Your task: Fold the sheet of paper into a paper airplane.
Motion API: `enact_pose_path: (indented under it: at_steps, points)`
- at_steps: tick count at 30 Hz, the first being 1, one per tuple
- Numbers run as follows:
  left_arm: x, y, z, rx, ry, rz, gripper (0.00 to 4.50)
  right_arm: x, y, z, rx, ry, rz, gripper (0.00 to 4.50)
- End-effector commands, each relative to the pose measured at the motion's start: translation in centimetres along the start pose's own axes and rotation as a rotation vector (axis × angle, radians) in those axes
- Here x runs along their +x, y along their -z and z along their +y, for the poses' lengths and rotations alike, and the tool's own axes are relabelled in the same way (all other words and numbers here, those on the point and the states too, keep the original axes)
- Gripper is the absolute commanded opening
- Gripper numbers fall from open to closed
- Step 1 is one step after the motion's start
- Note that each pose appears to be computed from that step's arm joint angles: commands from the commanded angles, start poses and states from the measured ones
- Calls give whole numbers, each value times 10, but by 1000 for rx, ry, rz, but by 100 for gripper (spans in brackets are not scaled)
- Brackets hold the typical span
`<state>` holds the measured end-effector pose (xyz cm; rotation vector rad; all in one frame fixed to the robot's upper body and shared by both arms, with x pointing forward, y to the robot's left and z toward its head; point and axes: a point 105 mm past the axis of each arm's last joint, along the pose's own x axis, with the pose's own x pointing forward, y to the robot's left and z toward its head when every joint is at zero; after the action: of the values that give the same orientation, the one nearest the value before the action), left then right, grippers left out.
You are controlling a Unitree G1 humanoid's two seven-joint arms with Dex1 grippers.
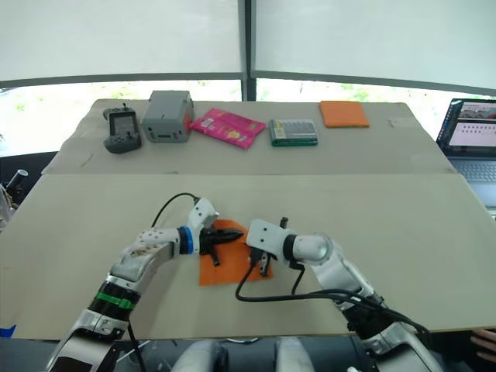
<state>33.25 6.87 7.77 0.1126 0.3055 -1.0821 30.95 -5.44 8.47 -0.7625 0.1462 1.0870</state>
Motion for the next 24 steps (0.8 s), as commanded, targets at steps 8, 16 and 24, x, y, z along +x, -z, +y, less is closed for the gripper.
enact_pose_path:
  at_steps: [8, 16, 24]
  points:
    - [6, 8, 1, 95, 9, 77, 0, -19, 1, -14, 24, 63, 33, 123]
    - [5, 9, 5, 106, 9, 80, 0, -41, -17, -31, 195, 117, -74, 297]
    - [3, 8, 7, 110, 0, 77, 0, -19, -6, -35, 299, 204, -71, 30]
